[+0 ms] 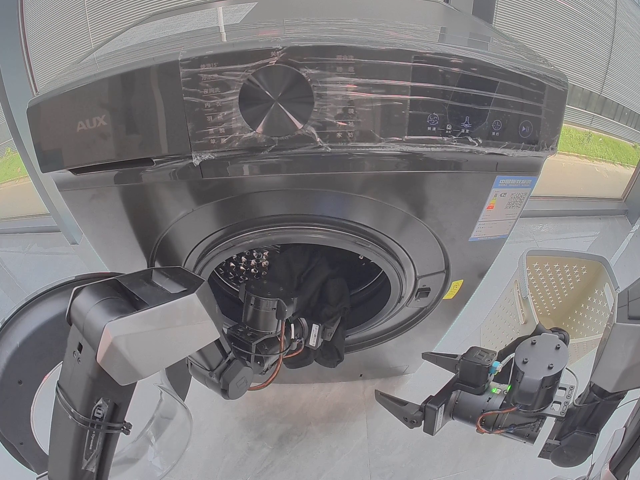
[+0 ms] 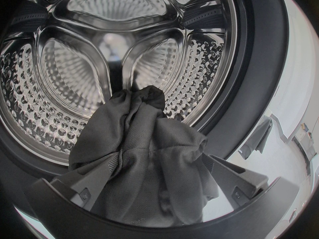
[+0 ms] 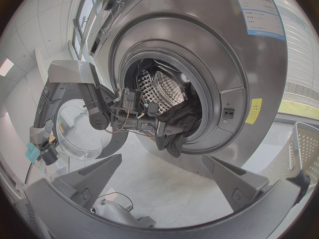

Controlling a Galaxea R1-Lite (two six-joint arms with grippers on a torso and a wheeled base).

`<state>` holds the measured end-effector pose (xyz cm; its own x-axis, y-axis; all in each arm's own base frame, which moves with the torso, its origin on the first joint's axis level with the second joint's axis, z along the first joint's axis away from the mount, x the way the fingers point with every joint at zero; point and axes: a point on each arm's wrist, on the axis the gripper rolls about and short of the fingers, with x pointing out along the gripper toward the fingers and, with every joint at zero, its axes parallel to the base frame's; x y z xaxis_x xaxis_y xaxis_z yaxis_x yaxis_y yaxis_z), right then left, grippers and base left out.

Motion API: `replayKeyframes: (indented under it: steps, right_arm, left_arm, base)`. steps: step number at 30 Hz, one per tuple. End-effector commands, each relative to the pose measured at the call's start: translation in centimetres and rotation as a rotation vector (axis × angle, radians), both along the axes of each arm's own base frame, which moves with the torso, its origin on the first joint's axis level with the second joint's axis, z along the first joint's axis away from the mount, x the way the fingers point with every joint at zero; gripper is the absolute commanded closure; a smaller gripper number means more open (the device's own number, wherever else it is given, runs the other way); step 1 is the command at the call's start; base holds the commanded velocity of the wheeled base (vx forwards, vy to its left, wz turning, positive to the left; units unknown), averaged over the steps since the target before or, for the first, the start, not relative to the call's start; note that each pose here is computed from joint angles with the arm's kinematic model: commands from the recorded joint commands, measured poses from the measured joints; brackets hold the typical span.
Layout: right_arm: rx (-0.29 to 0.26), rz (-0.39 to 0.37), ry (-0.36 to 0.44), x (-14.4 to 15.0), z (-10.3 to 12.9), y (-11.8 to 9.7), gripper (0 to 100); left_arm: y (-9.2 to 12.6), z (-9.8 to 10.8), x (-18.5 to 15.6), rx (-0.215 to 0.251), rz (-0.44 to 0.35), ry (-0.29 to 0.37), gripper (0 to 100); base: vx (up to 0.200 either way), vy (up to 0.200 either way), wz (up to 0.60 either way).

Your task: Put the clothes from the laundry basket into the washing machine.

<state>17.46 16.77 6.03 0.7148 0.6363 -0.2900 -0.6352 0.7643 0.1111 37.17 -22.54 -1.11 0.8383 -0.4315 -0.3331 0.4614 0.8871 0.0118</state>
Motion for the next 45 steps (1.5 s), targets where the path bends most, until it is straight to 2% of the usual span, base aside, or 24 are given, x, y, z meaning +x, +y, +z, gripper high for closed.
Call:
replayKeyframes:
  steps: [1,2,5,8,10,15,20,28,29,35,39,44,45]
  right_arm:
    - [0.000,0.001,0.000,0.0,0.0,0.0,0]
    - [0.001,0.001,-0.001,0.0,0.0,0.0,0]
    - [0.003,0.001,-0.003,0.0,0.0,0.0,0]
    - [0.003,-0.001,-0.003,0.0,0.0,0.0,0]
    - [0.006,0.001,-0.005,0.0,0.1,0.1,0]
    - [0.005,0.001,-0.004,0.0,0.0,0.1,0]
    - [0.005,0.007,-0.002,-0.1,0.0,0.2,0]
    - [0.005,0.005,-0.002,-0.1,0.0,0.1,0]
    - [0.005,0.005,-0.002,-0.1,0.0,0.1,0]
    - [0.005,0.005,-0.002,-0.1,0.0,0.1,0]
    - [0.003,0.007,-0.001,-0.1,0.0,0.1,0]
    - [0.001,0.007,0.001,-0.1,0.0,0.1,0]
    - [0.001,0.007,0.001,-0.1,0.0,0.1,0]
  left_arm:
    - [0.0,-1.2,0.1,0.011,0.003,0.018,0]
    - [0.0,-1.1,0.2,0.010,0.003,0.016,100]
    - [-0.2,-0.7,0.5,-0.007,0.005,-0.007,100]
    - [-0.6,1.1,1.9,-0.068,0.018,-0.080,100]
    - [-0.2,2.4,3.4,-0.117,0.062,-0.125,100]
    - [0.2,4.1,5.0,-0.164,0.129,-0.194,100]
    - [0.1,4.7,6.3,-0.193,0.161,-0.251,100]
    - [0.2,3.7,5.9,-0.178,0.166,-0.228,100]
    - [0.1,3.6,5.7,-0.178,0.163,-0.225,0]
    - [0.0,2.9,4.2,-0.152,0.137,-0.178,0]
    - [-0.2,3.6,0.9,-0.125,0.033,-0.100,0]
    - [0.0,3.1,0.0,-0.093,0.013,-0.073,0]
    - [0.2,2.4,-0.4,-0.071,0.011,-0.055,0]
  base:
    - [0.000,0.000,0.00]
    - [0.000,0.000,0.00]
    - [0.000,0.000,0.00]
    - [0.000,0.000,0.00]
    - [0.000,0.000,0.00]
    - [0.000,0.000,0.00]
    - [0.000,0.000,0.00]
    - [0.000,0.000,0.00]
    - [0.000,0.000,0.00]
    - [0.000,0.000,0.00]
    - [0.000,0.000,0.00]
    - [0.000,0.000,0.00]
    - [0.000,0.000,0.00]
